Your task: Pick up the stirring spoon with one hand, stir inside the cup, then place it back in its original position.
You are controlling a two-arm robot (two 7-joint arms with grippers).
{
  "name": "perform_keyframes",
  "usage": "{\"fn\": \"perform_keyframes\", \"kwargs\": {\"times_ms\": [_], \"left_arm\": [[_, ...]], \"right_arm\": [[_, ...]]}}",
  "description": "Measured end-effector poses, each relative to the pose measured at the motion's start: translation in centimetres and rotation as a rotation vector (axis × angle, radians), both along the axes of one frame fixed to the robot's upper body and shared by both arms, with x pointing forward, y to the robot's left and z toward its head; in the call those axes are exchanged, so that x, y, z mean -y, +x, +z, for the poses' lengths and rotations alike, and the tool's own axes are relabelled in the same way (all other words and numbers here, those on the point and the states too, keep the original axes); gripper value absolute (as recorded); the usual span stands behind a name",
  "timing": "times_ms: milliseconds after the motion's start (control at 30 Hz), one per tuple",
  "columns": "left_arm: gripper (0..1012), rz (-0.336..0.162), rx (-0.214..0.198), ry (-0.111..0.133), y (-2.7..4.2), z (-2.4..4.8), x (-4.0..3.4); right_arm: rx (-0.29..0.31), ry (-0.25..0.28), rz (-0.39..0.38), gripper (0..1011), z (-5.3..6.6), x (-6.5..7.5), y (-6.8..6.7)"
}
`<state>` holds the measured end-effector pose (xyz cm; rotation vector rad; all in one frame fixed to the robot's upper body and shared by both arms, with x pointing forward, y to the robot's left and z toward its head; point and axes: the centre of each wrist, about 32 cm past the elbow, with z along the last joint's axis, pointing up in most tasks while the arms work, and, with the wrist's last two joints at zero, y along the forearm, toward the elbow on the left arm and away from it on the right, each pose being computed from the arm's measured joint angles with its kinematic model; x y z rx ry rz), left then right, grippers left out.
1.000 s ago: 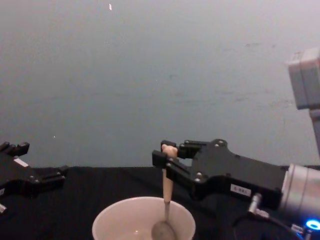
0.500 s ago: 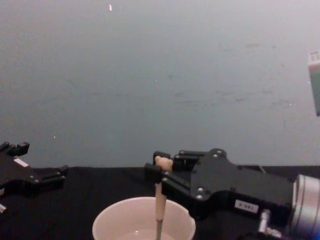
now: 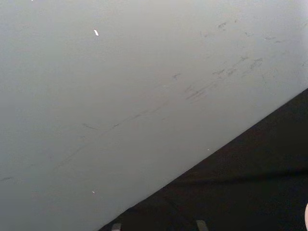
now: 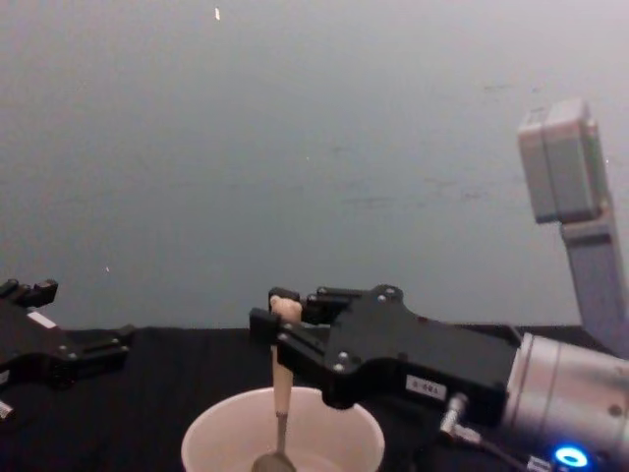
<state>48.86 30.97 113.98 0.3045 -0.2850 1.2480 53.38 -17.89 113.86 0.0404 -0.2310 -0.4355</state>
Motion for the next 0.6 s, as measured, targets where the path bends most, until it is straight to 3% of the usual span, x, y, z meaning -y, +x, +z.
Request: {"fn": "perform_keyframes", "kwargs": {"times_ms": [233, 600], "left_arm": [[1001, 0.0, 0.0, 0.0, 0.0, 0.0, 0.0], [1001, 0.0, 0.0, 0.0, 0.0, 0.0, 0.0]], "right_arm": [[0.004, -0.003, -0.054, 211, -0.1, 0.1, 1.1], [0.005, -0.002, -0.078, 211, 0.1, 0.9, 1.1]]}}
